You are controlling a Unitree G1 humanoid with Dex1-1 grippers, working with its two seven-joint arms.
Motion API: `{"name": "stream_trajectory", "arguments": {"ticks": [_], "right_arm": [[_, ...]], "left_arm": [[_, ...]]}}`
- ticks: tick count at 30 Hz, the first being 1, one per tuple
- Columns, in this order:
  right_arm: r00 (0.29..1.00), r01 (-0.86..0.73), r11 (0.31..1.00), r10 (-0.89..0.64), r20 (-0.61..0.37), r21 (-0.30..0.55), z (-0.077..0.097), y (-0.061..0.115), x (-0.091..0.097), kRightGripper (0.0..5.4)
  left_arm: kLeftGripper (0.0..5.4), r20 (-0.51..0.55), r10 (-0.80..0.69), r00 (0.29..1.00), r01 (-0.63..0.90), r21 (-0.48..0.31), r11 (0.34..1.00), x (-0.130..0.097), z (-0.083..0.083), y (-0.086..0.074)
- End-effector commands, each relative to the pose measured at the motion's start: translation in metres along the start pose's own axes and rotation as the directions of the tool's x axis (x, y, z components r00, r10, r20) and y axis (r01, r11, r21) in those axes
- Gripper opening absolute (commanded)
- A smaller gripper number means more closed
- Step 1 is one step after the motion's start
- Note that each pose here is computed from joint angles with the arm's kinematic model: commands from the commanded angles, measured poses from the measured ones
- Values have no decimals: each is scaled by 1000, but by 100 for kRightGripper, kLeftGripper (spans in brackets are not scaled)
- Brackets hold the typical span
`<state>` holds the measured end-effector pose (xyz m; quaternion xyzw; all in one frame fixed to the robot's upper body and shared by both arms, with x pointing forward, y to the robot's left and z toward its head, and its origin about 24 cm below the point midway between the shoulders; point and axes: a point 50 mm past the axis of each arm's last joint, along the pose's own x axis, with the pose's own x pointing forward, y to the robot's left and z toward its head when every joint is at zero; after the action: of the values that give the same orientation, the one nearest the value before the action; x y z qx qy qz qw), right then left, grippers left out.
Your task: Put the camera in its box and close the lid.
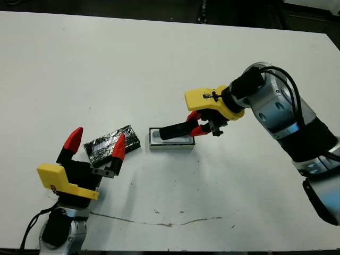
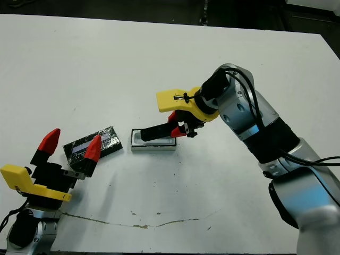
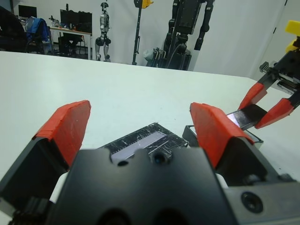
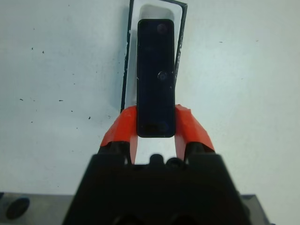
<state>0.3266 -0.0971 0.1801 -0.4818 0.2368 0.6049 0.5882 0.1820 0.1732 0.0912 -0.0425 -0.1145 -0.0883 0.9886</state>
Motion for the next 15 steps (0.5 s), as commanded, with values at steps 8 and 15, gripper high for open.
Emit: {"name": "stream_trajectory", "arguments": {"ticks": [8,15], "right_arm": [[996,56,998,-56,-68,-7,-7,-1,3,166],[998,26,999,-28,-60,-26,-8,1,7,166]], "left_arm": [[540,-14,7,1000,-7,6,1000,-3,-3,0],[540,-14,5,1000,-5,-5,1000,-2,-3,-1]]}}
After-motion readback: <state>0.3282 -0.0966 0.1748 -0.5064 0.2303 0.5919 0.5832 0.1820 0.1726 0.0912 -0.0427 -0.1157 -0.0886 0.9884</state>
